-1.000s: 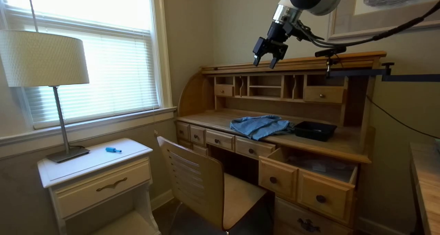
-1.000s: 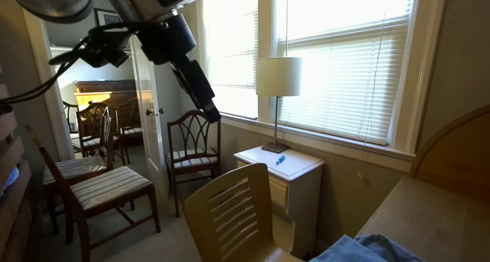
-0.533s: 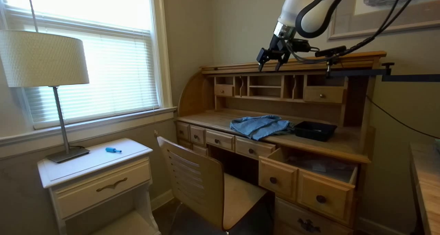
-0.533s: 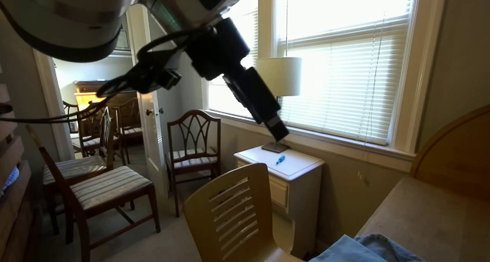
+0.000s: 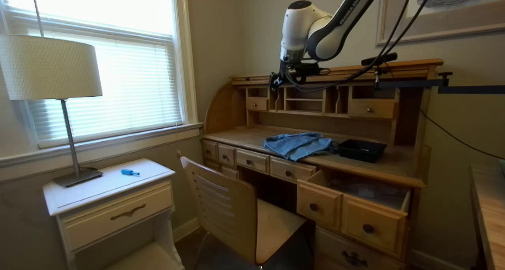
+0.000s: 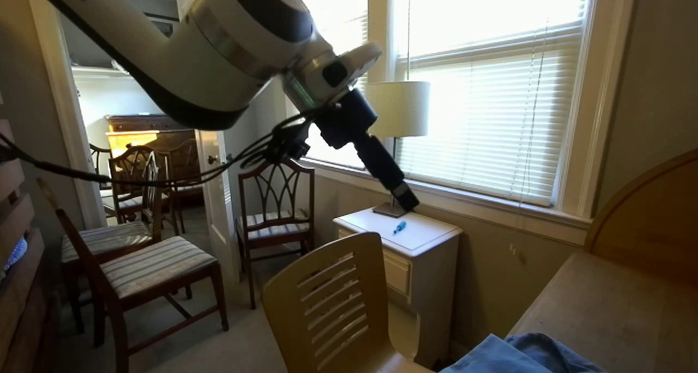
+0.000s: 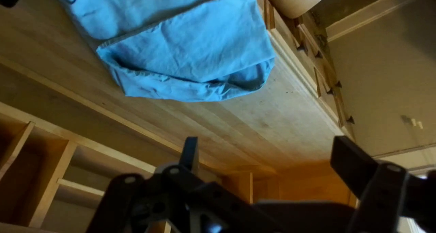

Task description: Put the blue sheet on the back of the chair

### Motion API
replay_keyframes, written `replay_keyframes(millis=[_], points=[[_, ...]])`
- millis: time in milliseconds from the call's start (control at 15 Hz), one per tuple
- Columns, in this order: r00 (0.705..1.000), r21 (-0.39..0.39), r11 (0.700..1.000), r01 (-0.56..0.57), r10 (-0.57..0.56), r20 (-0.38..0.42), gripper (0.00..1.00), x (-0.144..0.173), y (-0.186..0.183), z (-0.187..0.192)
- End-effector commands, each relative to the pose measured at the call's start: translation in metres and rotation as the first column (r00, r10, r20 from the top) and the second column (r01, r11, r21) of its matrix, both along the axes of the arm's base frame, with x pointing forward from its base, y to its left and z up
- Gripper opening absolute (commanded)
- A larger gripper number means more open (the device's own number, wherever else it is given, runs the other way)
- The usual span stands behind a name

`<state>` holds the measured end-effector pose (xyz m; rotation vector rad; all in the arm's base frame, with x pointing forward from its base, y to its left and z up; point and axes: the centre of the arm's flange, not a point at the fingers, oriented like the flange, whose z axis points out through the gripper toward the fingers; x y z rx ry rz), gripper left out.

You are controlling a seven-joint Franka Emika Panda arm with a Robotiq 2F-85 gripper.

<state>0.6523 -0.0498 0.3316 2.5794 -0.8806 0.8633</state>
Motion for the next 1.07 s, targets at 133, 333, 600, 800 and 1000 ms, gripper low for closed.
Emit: replay_keyframes(millis=[133, 333, 600, 800, 1000], points=[[0.988, -0.092, 0.988, 0.127, -0.135, -0.076, 1.00, 0.072, 0.032, -0.079], [0.987, -0.100, 0.988, 0.121, -0.131, -0.096, 1.00, 0.049, 0.030, -0.084], [0.985, -0.115, 0.984, 0.136, -0.146, -0.088, 1.00, 0.059, 0.026, -0.089], [0.993, -0.096, 0.995, -0.030, 0.019, -0.116, 1.00, 0.071, 0.019, -0.106], [0.976, -0.070, 0.983, -0.167, 0.155, -0.151, 1.00, 0.081, 0.010, -0.123]])
